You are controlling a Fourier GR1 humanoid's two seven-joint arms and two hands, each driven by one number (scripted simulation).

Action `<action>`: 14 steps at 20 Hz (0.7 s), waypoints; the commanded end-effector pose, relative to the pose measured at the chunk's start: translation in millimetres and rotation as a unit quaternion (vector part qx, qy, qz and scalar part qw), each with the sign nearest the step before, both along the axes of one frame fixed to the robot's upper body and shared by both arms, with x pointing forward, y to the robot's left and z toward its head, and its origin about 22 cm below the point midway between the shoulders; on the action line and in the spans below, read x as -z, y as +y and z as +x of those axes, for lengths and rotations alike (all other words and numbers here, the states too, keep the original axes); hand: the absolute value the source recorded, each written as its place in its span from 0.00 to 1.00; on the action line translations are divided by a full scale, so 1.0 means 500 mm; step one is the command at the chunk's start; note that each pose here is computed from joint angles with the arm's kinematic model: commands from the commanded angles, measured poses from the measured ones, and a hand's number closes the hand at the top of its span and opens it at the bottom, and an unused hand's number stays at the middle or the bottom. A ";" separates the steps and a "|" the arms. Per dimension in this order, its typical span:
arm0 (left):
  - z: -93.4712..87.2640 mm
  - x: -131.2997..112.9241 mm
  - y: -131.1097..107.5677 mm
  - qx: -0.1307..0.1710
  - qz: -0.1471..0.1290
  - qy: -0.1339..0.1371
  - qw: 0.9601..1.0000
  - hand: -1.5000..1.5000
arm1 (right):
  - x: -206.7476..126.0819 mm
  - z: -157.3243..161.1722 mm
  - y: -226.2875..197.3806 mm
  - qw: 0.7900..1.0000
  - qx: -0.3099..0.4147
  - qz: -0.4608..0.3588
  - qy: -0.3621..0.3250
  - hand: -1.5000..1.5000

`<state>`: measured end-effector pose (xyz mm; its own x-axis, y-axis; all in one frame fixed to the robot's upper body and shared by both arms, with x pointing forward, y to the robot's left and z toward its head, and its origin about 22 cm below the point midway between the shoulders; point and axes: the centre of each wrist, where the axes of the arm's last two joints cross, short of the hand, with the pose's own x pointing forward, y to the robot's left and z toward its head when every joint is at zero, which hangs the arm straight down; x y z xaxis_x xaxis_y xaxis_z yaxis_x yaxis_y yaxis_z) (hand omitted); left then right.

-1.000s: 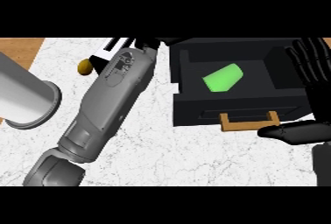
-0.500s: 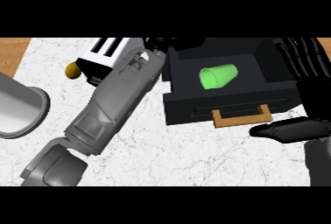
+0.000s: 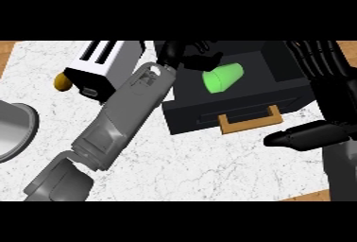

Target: Pick up the cup, place it into the drawer and close the drawer

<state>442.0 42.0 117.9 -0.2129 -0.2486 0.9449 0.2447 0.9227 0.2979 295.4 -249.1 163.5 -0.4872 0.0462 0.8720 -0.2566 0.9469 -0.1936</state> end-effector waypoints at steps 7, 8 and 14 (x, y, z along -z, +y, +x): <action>-0.008 -0.018 -0.009 0.027 -0.137 -0.033 0.990 0.00 | -0.004 0.004 0.087 0.979 -0.206 -0.009 0.006 1.00; -0.007 -0.028 -0.011 0.035 -0.163 -0.035 0.985 0.00 | -0.002 0.007 0.089 0.972 -0.233 -0.013 0.013 1.00; -0.005 -0.040 -0.012 -0.005 -0.209 -0.068 0.976 0.00 | 0.031 -0.011 0.070 0.938 -0.275 -0.189 0.094 1.00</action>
<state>439.4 36.8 133.4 -0.3122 0.0982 0.9449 0.2445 0.9695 -0.0200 293.8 -211.3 153.2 -0.3922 -0.0025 0.9199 -0.6955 0.6553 -0.2947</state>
